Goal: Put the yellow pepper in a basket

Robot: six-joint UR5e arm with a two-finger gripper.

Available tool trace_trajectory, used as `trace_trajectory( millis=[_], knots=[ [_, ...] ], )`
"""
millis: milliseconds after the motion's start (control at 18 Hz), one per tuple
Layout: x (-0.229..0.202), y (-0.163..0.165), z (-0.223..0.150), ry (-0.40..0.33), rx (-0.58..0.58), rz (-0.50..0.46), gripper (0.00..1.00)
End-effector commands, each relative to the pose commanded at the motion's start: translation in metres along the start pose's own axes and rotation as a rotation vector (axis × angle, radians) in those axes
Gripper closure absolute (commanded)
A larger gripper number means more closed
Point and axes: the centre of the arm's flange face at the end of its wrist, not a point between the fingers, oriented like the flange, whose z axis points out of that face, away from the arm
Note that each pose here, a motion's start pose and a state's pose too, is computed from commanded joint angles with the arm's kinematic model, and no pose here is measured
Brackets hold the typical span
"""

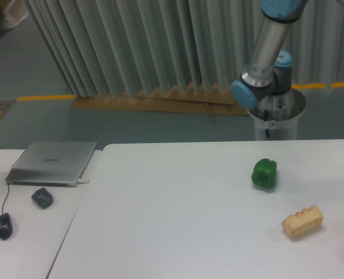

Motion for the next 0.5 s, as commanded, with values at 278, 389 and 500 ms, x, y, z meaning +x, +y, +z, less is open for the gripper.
trace_trajectory(
  millis=[278,389,500],
  knots=[
    [0.005,-0.004,-0.002,0.011,0.003,0.005,0.0],
    [0.004,-0.011,0.003,0.018,0.01,0.012,0.0],
    [0.002,-0.013,0.003,0.017,0.007,0.015,0.0]
  ],
)
